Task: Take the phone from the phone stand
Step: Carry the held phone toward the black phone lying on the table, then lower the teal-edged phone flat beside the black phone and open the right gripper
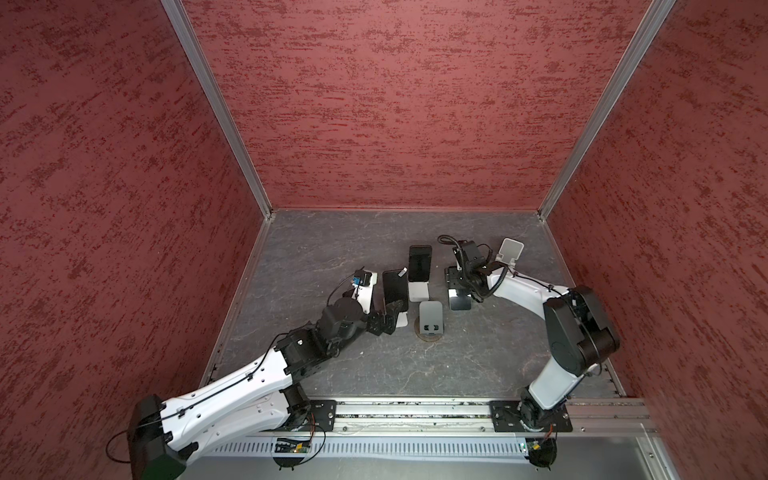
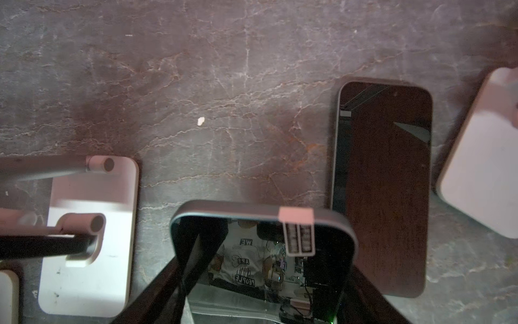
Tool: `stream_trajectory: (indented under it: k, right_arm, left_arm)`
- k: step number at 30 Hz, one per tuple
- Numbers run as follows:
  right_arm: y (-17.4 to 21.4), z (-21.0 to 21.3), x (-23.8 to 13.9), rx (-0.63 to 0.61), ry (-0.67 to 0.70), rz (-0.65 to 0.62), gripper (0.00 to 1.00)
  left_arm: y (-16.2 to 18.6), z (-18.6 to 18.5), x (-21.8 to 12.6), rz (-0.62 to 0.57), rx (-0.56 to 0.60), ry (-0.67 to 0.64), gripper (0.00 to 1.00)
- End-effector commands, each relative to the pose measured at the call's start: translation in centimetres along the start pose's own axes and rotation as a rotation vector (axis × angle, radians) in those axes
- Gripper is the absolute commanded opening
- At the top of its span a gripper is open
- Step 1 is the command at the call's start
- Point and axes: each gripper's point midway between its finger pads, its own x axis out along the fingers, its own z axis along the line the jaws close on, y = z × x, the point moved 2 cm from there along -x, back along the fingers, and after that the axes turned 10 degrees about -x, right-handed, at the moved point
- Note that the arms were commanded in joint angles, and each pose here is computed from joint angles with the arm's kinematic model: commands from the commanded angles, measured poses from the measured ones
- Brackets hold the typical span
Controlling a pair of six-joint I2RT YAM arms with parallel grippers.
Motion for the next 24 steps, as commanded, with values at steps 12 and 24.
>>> stream_trajectory:
  k: [12, 24]
  right_arm:
    - [-3.1, -0.3, 2.1, 0.025, -0.013, -0.044, 0.61]
    - [-3.5, -1.1, 4.5, 0.028, 0.009, -0.02, 0.61]
  left_arm:
    - [-1.0, -0.6, 0.0, -0.022, 0.004, -0.001, 1.0]
    - [-1.0, -0.6, 0.1, -0.023, 0.01, -0.001, 0.99]
